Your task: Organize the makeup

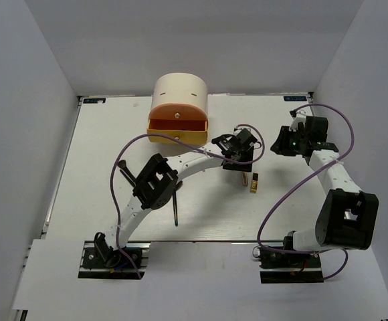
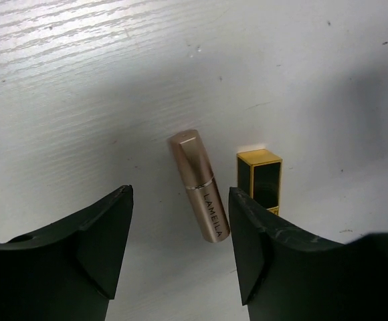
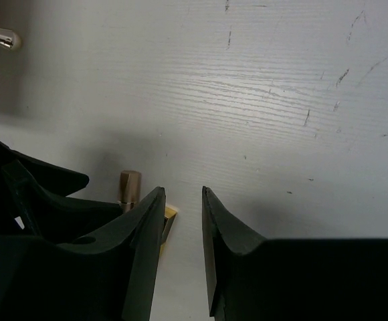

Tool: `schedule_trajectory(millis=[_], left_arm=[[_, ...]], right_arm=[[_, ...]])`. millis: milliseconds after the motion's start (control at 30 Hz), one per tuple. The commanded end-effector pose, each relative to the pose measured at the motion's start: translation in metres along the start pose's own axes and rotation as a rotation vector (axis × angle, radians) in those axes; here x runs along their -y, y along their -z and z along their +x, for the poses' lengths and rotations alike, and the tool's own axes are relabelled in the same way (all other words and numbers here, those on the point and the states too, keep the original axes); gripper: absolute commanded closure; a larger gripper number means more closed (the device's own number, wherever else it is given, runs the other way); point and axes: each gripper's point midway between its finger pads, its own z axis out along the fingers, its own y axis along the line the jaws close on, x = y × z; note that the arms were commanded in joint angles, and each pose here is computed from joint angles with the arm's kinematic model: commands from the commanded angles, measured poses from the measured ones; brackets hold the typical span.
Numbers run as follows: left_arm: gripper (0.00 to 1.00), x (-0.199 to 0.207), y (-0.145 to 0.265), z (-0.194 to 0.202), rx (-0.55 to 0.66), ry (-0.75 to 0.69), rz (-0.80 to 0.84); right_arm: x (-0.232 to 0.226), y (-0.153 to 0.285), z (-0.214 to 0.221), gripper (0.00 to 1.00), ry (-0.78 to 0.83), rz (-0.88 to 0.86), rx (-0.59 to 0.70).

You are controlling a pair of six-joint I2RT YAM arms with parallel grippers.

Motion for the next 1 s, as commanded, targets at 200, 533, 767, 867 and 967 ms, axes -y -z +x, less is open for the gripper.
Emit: schedule_trajectory(millis=[200,533,767,867,967], left_arm=[[0.34,0.019,-0.006,-0.001,0.032,-0.011,0.020],[0.47,-0.006,-0.022,0.027,-0.017,-0.055,-0.110],[0.58,-0.052,-0.022,0.058,-0.096,-0.122,-0.263],[0.69,-0.068,-0.018,0.079,-0.142,-0.147,-0.282],[0.84,-0.067,-0.004,0.084,-0.144,-0.153,-0.232]], right_arm=[[-0.007,0.005,-0.013,0.66,-0.008,-0.037,0.056],[-0.008,0.005,-0.012,0.66,-0.020,-0.046,0.059],[-0.011,0.005,-0.014,0.67,-0.027,-0.058,0.065],[-0.011,0.005,-0.013,0.67,-0.032,-0.063,0.064],[-0.013,0.005,-0.010,0.67,-0.030,-0.070,0.058]])
